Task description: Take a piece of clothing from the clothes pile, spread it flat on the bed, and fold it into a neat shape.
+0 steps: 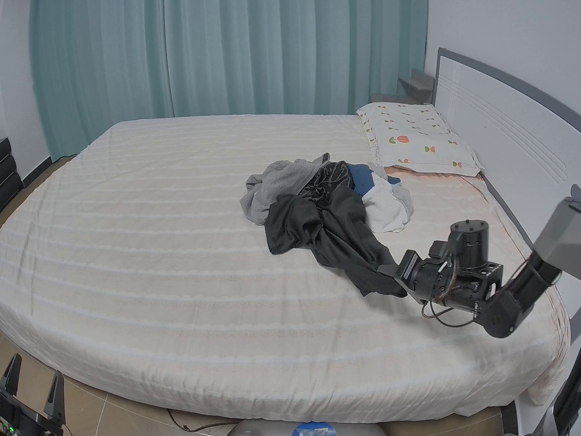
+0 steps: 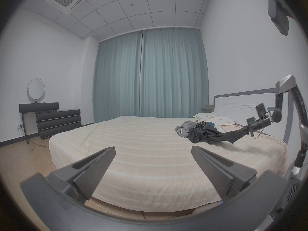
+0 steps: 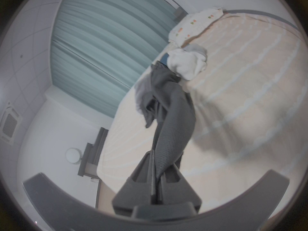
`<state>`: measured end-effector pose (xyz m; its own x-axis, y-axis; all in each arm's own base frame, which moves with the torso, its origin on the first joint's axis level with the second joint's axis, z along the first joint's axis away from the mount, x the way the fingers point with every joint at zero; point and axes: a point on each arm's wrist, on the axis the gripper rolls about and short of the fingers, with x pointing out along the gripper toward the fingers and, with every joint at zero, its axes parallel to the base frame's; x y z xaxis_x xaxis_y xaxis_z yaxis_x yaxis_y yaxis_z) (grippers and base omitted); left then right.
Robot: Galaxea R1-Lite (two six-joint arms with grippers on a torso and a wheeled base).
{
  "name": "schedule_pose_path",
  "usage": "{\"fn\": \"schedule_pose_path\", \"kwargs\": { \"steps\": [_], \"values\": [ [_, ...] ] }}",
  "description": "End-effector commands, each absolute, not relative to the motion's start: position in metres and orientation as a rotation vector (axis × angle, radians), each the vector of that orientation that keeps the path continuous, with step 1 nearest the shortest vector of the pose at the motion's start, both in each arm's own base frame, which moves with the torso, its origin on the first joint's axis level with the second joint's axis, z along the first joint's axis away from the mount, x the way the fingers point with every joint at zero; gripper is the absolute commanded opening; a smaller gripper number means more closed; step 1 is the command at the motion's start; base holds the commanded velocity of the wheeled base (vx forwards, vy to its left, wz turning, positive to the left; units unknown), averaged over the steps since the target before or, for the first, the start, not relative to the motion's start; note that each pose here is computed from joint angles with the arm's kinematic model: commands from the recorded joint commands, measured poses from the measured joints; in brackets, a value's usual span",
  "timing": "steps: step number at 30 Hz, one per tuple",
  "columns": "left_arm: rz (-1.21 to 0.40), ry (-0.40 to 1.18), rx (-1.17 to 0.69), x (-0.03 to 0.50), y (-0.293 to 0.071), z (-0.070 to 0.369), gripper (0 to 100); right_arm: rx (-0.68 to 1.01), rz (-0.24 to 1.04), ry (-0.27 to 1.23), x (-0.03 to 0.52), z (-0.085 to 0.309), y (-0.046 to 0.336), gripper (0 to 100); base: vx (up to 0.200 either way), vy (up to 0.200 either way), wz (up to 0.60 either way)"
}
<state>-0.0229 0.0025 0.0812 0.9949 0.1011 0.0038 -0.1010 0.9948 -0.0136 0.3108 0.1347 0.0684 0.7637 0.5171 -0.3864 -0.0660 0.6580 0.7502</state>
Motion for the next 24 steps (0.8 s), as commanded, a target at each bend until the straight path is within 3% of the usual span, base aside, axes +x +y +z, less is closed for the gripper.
{"fn": "schedule_pose_path", "kwargs": {
  "steps": [1, 6, 13, 15, 17, 24],
  "values": [
    [0.101, -0.005, -0.014, -0.023, 0.002, 0.076, 100, 0.817, 0.594, 0.47, 0.236, 0.141, 0.14, 0, 0.0, 0.0, 0.0],
    [0.064, -0.006, -0.009, -0.023, 0.002, 0.076, 100, 0.831, 0.728, 0.341, 0.205, 0.187, 0.14, 0, 0.0, 0.0, 0.0],
    [0.054, -0.013, 0.016, -0.023, 0.001, 0.077, 100, 0.801, 0.817, 0.242, 0.18, 0.232, 0.137, 0, 0.0, 0.0, 0.0],
    [0.041, -0.16, -0.034, -0.031, 0.002, 0.119, 100, 0.789, 0.84, 0.219, 0.174, 0.244, 0.136, 0, 0.0, 0.0, 0.0],
    [-0.004, -0.192, -0.102, -0.03, 0.002, 0.159, 100, 0.779, 0.849, 0.21, 0.17, 0.249, 0.135, 0, 0.0, 0.0, 0.0],
    [-0.273, 0.14, -0.03, 0.02, -0.006, 0.158, 100, 0.761, 0.864, 0.184, 0.165, 0.254, 0.133, 0, 0.0, 0.0, 0.0]
  ]
}}
